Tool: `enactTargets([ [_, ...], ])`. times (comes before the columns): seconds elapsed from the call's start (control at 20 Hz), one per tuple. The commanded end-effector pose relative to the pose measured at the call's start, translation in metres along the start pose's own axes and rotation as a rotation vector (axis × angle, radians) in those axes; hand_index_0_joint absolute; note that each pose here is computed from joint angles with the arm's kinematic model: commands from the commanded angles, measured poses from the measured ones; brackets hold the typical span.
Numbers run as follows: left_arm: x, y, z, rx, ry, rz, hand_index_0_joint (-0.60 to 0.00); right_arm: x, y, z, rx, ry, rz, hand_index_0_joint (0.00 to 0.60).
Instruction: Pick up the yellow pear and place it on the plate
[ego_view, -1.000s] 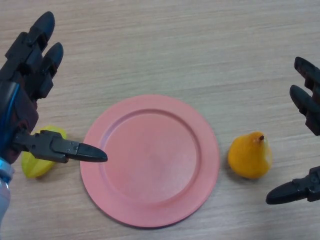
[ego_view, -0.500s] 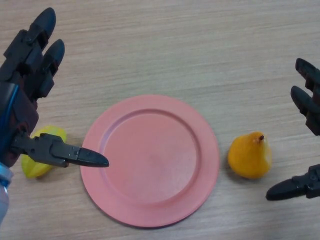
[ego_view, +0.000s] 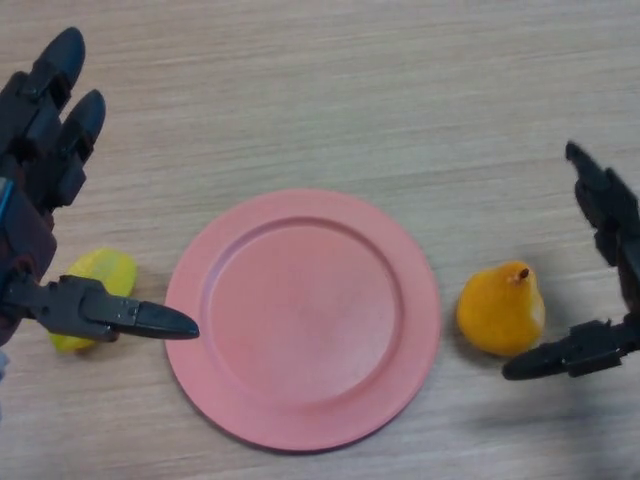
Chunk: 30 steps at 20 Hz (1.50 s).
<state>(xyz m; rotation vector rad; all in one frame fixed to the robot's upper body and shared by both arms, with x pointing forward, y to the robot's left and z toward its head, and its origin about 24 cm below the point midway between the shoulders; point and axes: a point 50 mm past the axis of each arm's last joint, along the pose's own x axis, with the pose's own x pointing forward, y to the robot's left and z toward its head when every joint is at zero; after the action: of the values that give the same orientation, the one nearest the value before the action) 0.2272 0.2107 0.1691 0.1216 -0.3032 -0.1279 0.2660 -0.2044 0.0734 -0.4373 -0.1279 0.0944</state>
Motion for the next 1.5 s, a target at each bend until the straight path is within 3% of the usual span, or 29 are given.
enactTargets([
  [0.05,-0.006,0.02,0.03,0.111,-0.166,0.054,0.0,0.008,-0.02,0.025,-0.038,-0.218,-0.134,0.0],
  [0.35,-0.006,0.023,0.032,0.128,-0.177,0.07,0.0,0.013,-0.001,0.002,0.02,-0.146,-0.143,0.0],
  [0.7,-0.004,0.025,0.03,0.146,-0.176,0.081,0.0,0.017,0.019,-0.013,0.099,-0.054,-0.108,0.0],
  [0.8,-0.004,0.024,0.029,0.148,-0.175,0.081,0.0,0.017,0.022,-0.015,0.106,-0.032,-0.097,0.198],
  [0.85,-0.004,0.025,0.028,0.149,-0.173,0.082,0.0,0.016,0.022,-0.016,0.118,-0.009,-0.097,0.349],
  [0.9,-0.004,0.025,0.028,0.149,-0.171,0.082,0.0,0.016,0.021,-0.016,0.124,0.008,-0.101,0.448],
  [0.95,-0.004,0.026,0.028,0.146,-0.166,0.083,0.0,0.017,0.015,-0.015,0.134,0.026,-0.131,0.584],
  [1.15,-0.004,0.027,0.027,0.138,-0.153,0.082,0.0,0.019,0.006,-0.009,0.15,-0.015,-0.171,0.6],
  [1.3,-0.005,0.027,0.027,0.139,-0.152,0.079,0.0,0.018,-0.001,-0.003,0.19,-0.012,-0.177,0.6],
  [1.5,-0.006,0.028,0.03,0.134,-0.171,0.084,0.0,0.019,-0.003,0.027,0.211,-0.052,-0.16,0.6],
])
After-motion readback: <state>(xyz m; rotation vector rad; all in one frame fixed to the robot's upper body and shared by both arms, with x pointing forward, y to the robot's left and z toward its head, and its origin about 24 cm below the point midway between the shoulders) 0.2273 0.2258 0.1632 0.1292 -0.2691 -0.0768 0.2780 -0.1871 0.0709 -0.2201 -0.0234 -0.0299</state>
